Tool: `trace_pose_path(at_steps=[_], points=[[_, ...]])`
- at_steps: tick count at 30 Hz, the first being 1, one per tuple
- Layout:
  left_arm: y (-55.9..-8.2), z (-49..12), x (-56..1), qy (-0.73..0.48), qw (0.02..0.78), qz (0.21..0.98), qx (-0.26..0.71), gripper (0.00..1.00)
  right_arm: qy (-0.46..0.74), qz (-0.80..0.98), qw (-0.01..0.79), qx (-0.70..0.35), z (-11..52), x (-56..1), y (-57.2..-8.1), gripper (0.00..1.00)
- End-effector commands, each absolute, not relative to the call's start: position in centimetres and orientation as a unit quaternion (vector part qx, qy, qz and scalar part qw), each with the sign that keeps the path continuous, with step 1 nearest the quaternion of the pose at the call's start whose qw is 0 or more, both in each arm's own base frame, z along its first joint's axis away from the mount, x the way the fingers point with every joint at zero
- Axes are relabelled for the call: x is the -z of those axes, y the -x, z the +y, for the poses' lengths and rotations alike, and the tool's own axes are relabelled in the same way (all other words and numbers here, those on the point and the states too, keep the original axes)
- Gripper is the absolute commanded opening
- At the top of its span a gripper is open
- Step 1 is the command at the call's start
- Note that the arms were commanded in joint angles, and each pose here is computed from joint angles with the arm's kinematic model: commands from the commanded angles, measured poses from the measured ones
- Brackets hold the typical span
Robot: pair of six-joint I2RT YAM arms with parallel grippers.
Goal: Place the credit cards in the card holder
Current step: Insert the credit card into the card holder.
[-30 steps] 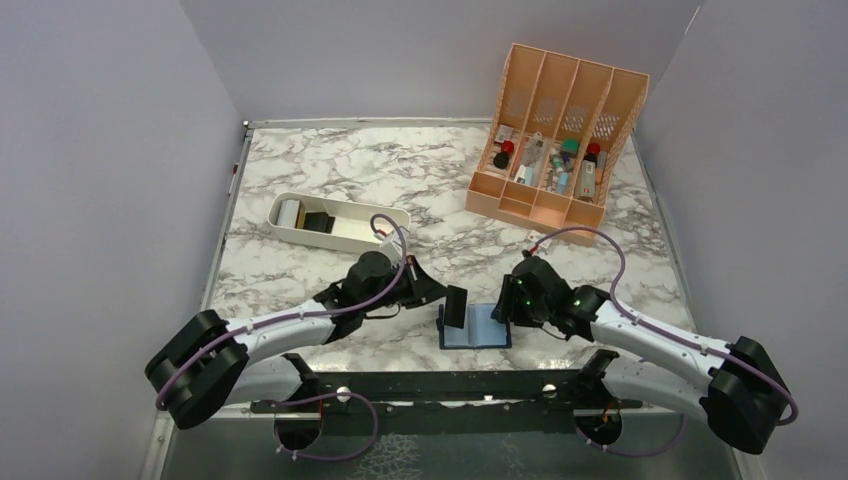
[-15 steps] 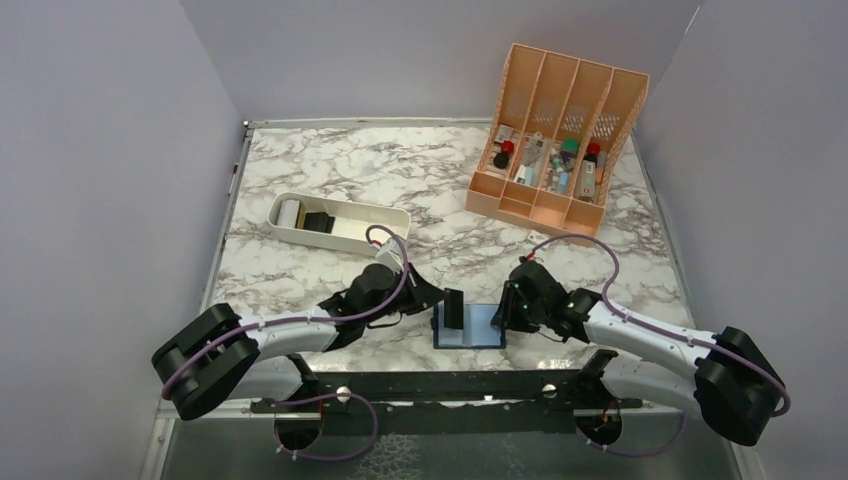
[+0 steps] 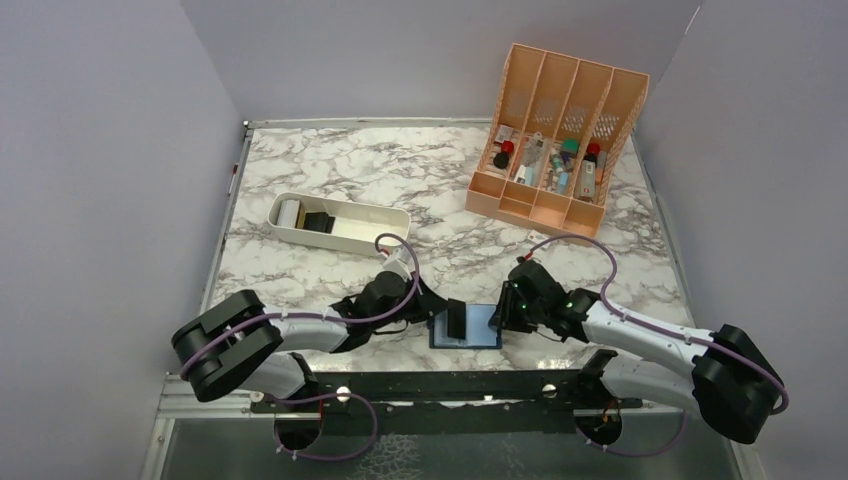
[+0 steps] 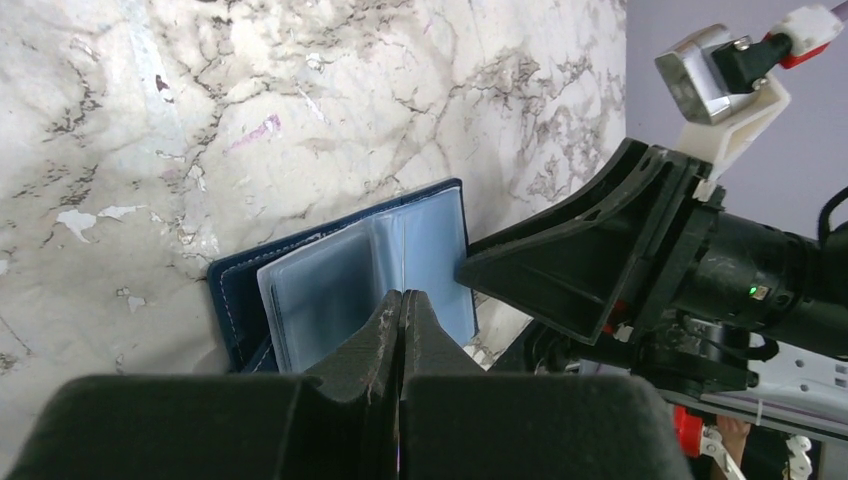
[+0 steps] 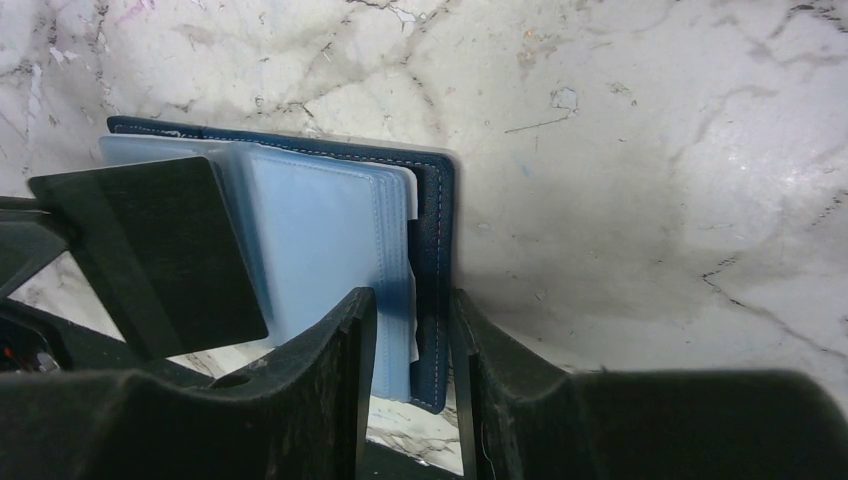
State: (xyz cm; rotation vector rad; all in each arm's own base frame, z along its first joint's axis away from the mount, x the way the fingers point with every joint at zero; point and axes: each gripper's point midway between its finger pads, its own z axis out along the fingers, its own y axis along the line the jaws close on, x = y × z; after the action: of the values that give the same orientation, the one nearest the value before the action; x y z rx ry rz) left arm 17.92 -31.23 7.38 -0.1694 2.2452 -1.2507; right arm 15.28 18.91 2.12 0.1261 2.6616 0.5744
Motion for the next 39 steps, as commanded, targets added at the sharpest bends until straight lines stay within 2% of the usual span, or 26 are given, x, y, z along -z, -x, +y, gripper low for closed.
trace_pose_path(at_steps=[1,39], points=[[-18.2,-31.3,-6.8,0.070,0.292,0.835,0.462,0.00,-0.046,0.958,0.189,-0.209,18.8,-1.3,-14.4,0.37],[-18.5,-30.8,-3.1,0.102,0.295,0.858,0.408,0.00,-0.043,0.955,0.185,-0.226,19.0,-1.1,-13.8,0.35]])
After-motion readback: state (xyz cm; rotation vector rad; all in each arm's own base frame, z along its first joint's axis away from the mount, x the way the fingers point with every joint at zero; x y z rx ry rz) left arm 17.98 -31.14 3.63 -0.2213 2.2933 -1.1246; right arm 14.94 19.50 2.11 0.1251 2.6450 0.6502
